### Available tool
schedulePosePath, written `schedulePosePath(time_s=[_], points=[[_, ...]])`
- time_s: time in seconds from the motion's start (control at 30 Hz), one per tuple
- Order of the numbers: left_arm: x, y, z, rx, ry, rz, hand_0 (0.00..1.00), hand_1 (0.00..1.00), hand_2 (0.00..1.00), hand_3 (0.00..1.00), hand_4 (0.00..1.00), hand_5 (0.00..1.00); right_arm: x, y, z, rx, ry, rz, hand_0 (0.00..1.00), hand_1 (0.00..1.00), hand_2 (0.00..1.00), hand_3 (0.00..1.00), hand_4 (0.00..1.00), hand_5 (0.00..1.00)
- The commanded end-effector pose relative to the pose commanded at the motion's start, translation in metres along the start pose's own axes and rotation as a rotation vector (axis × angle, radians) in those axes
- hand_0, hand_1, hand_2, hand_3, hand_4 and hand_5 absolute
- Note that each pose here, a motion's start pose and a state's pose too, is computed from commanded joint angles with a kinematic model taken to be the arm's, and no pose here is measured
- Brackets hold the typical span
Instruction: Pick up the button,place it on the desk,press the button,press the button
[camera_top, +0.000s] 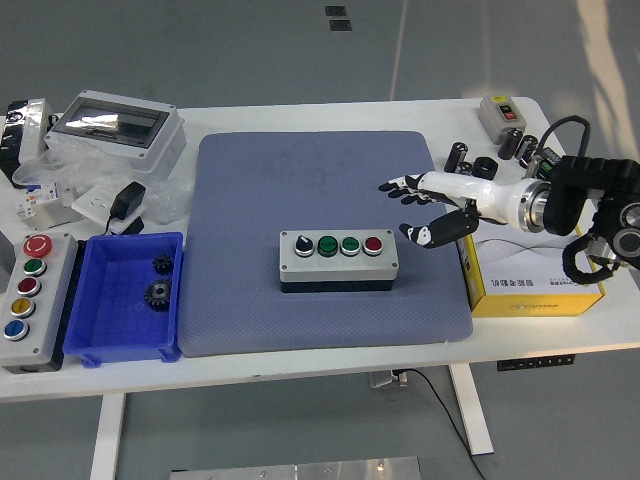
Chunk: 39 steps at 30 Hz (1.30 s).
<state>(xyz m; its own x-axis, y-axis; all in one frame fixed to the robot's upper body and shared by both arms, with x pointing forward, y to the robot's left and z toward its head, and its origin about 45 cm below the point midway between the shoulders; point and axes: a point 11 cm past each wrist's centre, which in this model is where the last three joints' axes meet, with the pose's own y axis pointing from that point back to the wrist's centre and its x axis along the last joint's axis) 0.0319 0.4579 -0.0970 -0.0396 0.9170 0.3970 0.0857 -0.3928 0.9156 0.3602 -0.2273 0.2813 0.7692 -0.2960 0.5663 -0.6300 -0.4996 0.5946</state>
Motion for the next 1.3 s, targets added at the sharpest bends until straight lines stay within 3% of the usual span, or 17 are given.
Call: schedulePosePath(time_s=[0.03, 0.07, 0.23, 0.27, 0.63, 0.67, 1.07, 1.3], points=[[0.0, 0.0, 0.0, 0.001, 0.001, 0.0, 0.619, 0.522, 0.527, 0.584, 0.595, 0.224, -0.002, -0.001, -0.001, 0.0, 0.007, -0.017, 0.333, 0.476, 0.611, 0.907, 0.375, 0.008], [0.0, 0.0, -0.001, 0.002, 0.001, 0.0, 0.619, 0.521, 0.527, 0.584, 0.595, 0.225, -0.003, -0.002, -0.002, 0.001, 0.012, -0.03, 0.016, 0.131, 0.297, 0.792, 0.264, 0.029], [0.002, 0.0, -0.001, 0.006, 0.001, 0.004, 0.619, 0.521, 0.527, 0.584, 0.595, 0.225, -0.005, -0.011, -0.004, -0.013, 0.022, -0.052, 0.016, 0.131, 0.297, 0.792, 0.264, 0.029], [0.003, 0.0, -0.001, 0.006, 0.0, 0.005, 0.619, 0.521, 0.527, 0.584, 0.594, 0.224, -0.005, -0.015, -0.003, -0.02, 0.021, -0.055, 0.011, 0.101, 0.243, 0.801, 0.237, 0.051], [0.005, 0.0, 0.001, 0.003, -0.005, 0.007, 0.619, 0.521, 0.526, 0.583, 0.593, 0.224, -0.019, -0.046, 0.002, -0.065, 0.012, -0.089, 0.012, 0.094, 0.232, 0.807, 0.211, 0.042], [0.005, 0.0, 0.002, 0.003, -0.005, 0.007, 0.619, 0.521, 0.527, 0.584, 0.593, 0.221, -0.02, -0.048, 0.002, -0.066, 0.011, -0.091, 0.013, 0.092, 0.229, 0.839, 0.205, 0.046], [0.004, 0.0, 0.002, 0.001, -0.006, 0.006, 0.618, 0.521, 0.526, 0.584, 0.593, 0.221, -0.024, -0.058, 0.002, -0.067, -0.003, -0.077, 0.009, 0.082, 0.212, 0.827, 0.192, 0.063], [0.003, 0.001, 0.003, -0.002, -0.005, 0.005, 0.618, 0.521, 0.526, 0.584, 0.593, 0.221, -0.03, -0.064, 0.015, -0.112, 0.0, -0.077, 0.008, 0.082, 0.21, 0.828, 0.199, 0.067]])
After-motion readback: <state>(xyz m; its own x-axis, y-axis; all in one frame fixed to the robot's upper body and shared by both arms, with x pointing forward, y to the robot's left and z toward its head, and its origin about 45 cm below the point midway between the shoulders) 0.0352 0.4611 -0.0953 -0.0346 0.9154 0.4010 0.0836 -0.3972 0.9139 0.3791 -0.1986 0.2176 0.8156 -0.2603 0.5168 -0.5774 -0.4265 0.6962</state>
